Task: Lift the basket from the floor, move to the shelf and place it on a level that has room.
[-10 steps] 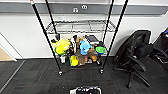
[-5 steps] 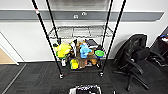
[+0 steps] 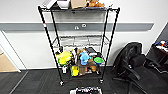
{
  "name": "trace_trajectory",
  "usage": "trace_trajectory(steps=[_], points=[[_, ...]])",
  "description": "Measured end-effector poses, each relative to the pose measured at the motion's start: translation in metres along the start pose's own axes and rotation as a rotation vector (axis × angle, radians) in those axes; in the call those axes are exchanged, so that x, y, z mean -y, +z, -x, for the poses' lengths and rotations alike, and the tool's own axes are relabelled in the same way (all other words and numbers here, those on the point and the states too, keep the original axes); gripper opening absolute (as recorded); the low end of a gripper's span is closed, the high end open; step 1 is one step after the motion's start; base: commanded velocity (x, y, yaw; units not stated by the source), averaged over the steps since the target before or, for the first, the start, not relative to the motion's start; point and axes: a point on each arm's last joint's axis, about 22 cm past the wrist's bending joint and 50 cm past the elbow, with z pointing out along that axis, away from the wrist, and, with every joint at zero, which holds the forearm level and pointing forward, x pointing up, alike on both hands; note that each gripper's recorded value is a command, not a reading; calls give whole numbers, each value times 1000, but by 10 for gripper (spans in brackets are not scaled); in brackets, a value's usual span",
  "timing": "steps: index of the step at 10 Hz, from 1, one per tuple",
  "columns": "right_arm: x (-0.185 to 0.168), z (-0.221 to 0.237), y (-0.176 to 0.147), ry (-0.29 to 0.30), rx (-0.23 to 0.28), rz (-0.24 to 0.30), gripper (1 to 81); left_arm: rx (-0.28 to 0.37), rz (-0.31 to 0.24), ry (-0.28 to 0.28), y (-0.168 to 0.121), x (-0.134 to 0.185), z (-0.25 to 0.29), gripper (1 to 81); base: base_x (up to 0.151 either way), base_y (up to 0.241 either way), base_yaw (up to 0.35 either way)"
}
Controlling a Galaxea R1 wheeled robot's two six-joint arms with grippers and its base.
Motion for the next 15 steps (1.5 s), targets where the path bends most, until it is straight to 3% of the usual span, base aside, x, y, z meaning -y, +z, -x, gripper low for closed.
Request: trace_trajectory(steps=[4,10,13,15], points=[[40,1,-62,-31,-35,-53,10,-19,44,44,-50,-47,14,10,0,0,0],[57,42,-114,9,-22,-93,10,33,73,11,-90,-61,67,10,0,0,0],[83,35,-158,-23,-85,-128,10,-30,125,58,-127,-104,65,10,0,0,0],[98,40,-176,-43,-101,-144,10,-47,127,78,-147,-115,73,10,0,0,0]])
